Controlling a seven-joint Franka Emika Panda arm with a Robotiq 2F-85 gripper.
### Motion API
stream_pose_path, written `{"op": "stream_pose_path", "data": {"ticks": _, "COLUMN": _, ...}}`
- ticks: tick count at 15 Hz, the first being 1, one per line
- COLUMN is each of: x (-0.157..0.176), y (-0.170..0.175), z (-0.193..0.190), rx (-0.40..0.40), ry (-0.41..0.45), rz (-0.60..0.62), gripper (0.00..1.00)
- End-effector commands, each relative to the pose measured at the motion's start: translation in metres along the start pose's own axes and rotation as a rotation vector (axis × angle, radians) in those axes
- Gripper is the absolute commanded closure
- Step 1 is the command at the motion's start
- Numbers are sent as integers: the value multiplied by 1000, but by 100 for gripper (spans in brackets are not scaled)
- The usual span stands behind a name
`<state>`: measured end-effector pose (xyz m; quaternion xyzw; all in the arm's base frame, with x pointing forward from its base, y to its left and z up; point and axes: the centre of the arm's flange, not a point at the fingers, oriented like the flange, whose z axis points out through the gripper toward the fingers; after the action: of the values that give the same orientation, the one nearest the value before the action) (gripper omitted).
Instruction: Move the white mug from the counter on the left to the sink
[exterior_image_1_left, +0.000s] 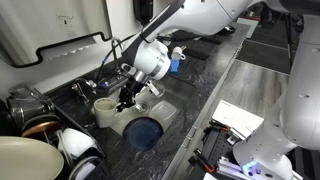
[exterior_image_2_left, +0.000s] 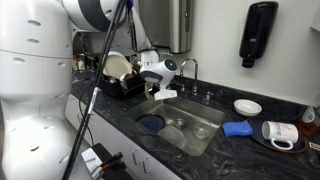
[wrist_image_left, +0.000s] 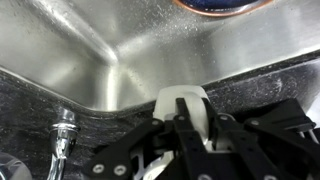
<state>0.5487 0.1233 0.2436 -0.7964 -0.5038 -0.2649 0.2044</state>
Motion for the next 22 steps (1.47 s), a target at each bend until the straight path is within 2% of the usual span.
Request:
{"op": "stream_pose_path", "data": {"ticks": 1, "x": -20, "y": -30, "z": -19, "rx": -50, "ry": -58, "rz": 39, "gripper": 96}}
{"op": "stream_pose_path", "data": {"ticks": 5, "x": -33, "y": -35, "z": -28, "rx": -114, "ry": -93, "rz": 72, "gripper": 96}}
{"op": "stream_pose_path", "data": {"ticks": 11, "x": -55, "y": -29, "z": -23, "rx": -163, "ry": -126, "rz": 91, "gripper": 96}}
{"op": "stream_pose_path", "data": {"ticks": 15, "x": -59, "y": -11, "z": -17, "rx": -239, "ry": -63, "rz": 94, "gripper": 96}}
{"op": "stream_pose_path", "data": {"ticks": 19, "x": -57, "y": 18, "z": -2, "rx": -259, "ry": -12, "rz": 94, "gripper": 96}}
{"op": "stream_pose_path", "data": {"ticks": 22, "x": -57, "y": 34, "z": 14, "rx": -260, "ry": -6, "rz": 103, "gripper": 96}}
